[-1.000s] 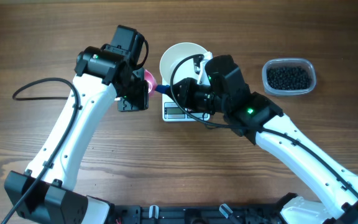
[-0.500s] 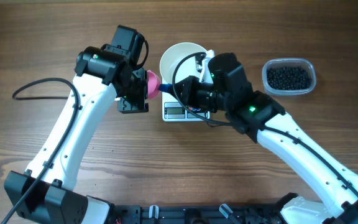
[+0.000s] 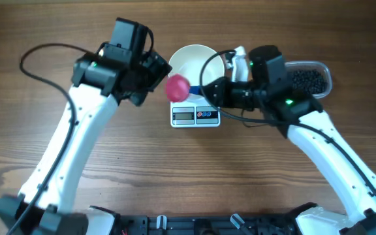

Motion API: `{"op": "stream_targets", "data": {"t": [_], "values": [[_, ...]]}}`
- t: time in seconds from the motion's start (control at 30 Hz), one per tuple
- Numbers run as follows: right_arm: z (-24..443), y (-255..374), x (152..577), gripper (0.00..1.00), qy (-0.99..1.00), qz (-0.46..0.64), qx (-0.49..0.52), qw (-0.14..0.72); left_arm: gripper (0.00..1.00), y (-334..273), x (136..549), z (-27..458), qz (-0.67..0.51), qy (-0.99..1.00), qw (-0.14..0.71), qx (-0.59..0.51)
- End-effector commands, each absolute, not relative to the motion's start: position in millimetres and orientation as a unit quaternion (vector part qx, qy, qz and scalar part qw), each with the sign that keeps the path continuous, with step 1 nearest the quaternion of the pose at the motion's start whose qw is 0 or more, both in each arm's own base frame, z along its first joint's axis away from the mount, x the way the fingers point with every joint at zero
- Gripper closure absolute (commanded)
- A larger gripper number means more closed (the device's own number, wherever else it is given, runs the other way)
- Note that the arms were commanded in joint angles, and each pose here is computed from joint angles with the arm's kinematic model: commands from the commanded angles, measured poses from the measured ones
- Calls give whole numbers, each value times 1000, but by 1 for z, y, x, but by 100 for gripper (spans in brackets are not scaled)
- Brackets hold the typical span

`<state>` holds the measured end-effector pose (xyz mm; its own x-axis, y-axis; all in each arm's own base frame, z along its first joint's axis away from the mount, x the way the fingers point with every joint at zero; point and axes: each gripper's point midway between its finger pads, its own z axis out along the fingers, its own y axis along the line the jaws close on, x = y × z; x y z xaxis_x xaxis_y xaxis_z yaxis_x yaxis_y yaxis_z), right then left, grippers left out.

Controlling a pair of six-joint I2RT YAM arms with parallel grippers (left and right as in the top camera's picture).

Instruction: Scoop item into bowl and weigh 150g on scale

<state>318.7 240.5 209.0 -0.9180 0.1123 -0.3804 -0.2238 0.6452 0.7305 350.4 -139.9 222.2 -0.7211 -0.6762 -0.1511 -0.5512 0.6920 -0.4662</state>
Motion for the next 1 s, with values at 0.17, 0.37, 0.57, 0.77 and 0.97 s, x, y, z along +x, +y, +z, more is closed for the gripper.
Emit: {"op": "stream_targets", "data": {"t": [0.17, 0.37, 0.57, 0.77, 0.97], "values": [[251, 143, 325, 96, 890, 359, -24, 280, 55, -132, 336, 265, -209, 921, 229, -234], [255, 45, 319, 95, 897, 297, 76, 318, 96, -158, 313, 252, -214, 942, 190, -176], [244, -19, 310, 96, 900, 251, 143, 325, 96, -190, 289, 191, -156, 973, 150, -81], [241, -28, 310, 96, 902, 239, 156, 325, 96, -227, 282, 120, -162, 974, 156, -30], [239, -27, 309, 96, 903, 241, 158, 319, 96, -239, 292, 71, -137, 974, 180, -16]]}}
